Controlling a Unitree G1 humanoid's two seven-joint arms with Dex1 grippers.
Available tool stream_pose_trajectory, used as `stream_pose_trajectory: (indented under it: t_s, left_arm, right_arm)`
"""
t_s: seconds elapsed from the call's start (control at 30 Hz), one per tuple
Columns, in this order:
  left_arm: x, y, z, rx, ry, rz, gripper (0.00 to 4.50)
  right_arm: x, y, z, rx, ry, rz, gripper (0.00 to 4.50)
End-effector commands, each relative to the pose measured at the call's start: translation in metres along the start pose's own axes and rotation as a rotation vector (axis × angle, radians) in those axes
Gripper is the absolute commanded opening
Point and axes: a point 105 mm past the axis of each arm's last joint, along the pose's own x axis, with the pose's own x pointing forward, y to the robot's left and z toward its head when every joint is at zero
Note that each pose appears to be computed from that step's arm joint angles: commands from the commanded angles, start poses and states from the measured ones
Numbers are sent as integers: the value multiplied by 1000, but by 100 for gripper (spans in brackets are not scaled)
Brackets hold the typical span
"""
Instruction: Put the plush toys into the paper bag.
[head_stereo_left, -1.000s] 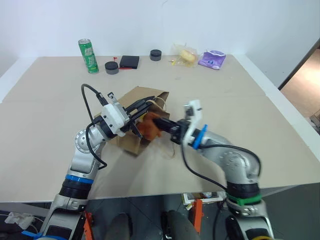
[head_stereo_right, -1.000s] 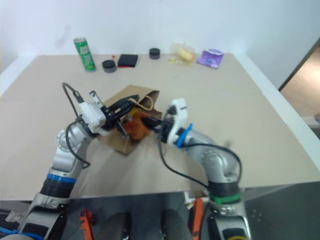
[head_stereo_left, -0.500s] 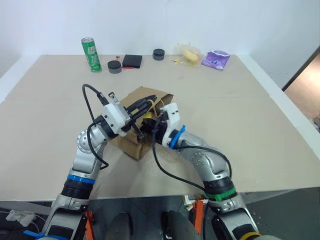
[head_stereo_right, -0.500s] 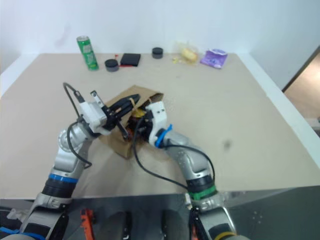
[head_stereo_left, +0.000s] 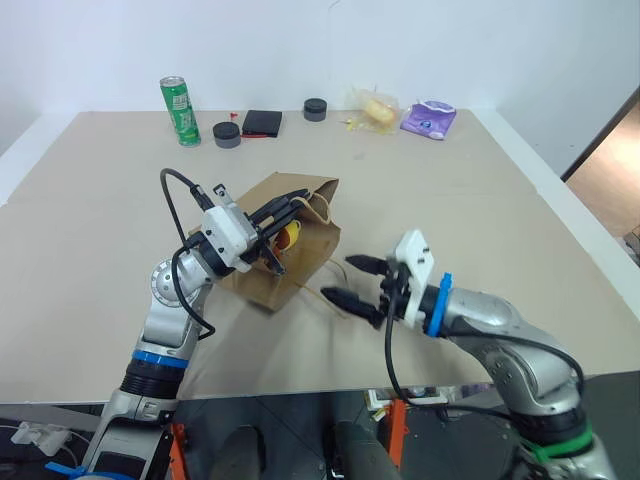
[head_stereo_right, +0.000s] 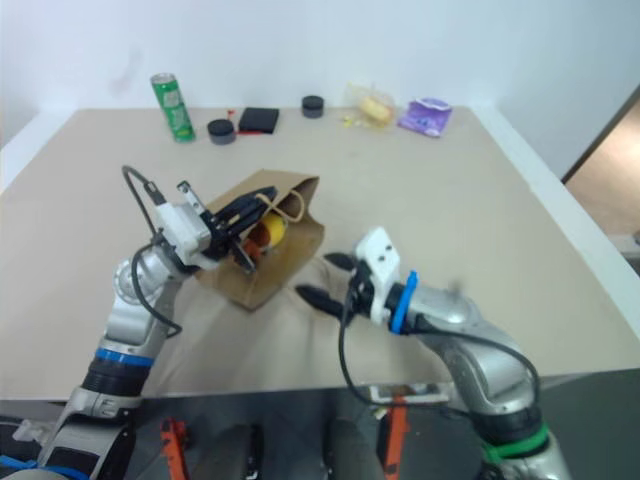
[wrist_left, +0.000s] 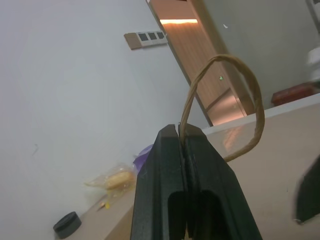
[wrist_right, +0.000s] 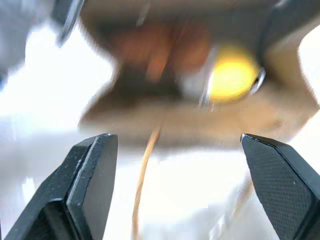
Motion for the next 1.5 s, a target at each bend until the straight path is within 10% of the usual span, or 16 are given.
stream_pose_trajectory:
  t_s: [0.03,0.3,0.6,0.97,1.33,1.5]
  left_arm:
    - [4,7,10,28,-37,-2,0]
    - [5,6,11,27,-37,-13,0]
    - [5,10,10,29,-32,4,0]
    - [6,37,9,-72,-20,155,0]
    - [-3,31,-14,-186,104,158,0]
    - [-7,40,-18,-371,146,195,165]
  right_arm:
    - [4,5,-7,-134,32,-5,427]
    - [19,-16,-19,-406,27,-165,405]
    - [0,-30,36,-684,-147,-275,8]
    - [-21,-43,142,-892,-382,-410,8]
    - [-7,-42,129,-884,-324,-343,8]
    - [-8,-44,128,-784,-345,-335,187]
